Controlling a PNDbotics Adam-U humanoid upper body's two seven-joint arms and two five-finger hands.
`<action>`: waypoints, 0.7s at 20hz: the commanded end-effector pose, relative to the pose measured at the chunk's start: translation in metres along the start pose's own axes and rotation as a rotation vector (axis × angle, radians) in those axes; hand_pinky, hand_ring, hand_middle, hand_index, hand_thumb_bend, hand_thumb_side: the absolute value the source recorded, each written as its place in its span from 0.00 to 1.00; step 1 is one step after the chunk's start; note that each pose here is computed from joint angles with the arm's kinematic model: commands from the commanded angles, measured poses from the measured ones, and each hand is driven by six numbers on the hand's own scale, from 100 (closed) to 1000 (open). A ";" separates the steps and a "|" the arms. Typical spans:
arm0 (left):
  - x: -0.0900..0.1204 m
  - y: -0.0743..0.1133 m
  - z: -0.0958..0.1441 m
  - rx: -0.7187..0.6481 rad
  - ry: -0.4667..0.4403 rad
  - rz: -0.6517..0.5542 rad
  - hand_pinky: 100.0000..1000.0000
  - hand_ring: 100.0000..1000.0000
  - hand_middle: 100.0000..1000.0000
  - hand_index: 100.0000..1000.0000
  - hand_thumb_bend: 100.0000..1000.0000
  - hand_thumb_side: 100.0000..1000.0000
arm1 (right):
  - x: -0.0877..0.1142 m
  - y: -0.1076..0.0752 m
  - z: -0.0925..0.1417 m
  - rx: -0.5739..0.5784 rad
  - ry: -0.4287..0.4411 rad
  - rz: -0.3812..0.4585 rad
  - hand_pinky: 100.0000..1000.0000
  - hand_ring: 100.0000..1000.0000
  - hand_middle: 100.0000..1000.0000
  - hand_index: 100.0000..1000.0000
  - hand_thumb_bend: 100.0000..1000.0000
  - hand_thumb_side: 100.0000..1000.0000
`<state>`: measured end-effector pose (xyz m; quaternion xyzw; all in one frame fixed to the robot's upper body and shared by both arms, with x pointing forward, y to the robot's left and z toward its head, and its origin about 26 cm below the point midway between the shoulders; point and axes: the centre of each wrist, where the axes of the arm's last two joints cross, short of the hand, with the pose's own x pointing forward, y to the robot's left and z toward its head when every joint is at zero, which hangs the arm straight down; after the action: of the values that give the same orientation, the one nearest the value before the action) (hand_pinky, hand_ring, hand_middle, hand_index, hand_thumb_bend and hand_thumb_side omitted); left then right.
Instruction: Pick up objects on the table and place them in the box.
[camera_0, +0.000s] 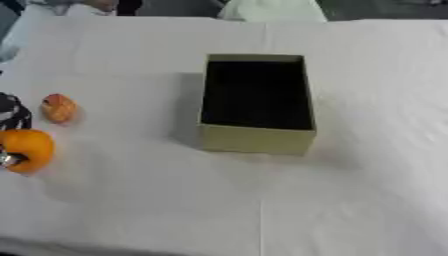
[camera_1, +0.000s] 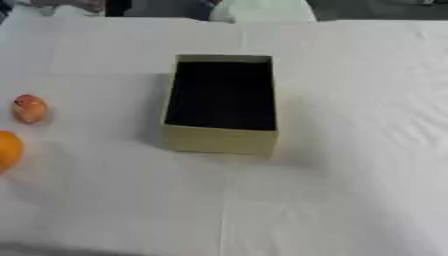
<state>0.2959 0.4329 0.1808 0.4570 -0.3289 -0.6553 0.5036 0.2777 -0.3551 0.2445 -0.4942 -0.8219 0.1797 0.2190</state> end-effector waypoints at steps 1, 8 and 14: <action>-0.006 0.016 0.008 0.077 0.034 -0.021 0.36 0.30 0.29 0.48 0.36 0.00 | 0.003 -0.008 -0.008 -0.024 -0.022 0.011 0.77 0.75 0.76 0.81 0.05 1.00; 0.004 0.042 0.023 0.203 0.025 -0.045 0.32 0.25 0.26 0.46 0.39 0.00 | 0.003 -0.009 -0.009 -0.029 -0.023 0.014 0.77 0.75 0.76 0.81 0.05 1.00; 0.017 0.075 0.041 0.326 -0.010 -0.087 0.32 0.25 0.25 0.46 0.37 0.00 | 0.003 -0.010 -0.010 -0.035 -0.028 0.019 0.77 0.75 0.75 0.81 0.05 1.00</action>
<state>0.2874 0.3960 0.2347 0.5201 -0.4135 -0.6198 0.4177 0.2777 -0.3554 0.2451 -0.4979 -0.8212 0.1734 0.2182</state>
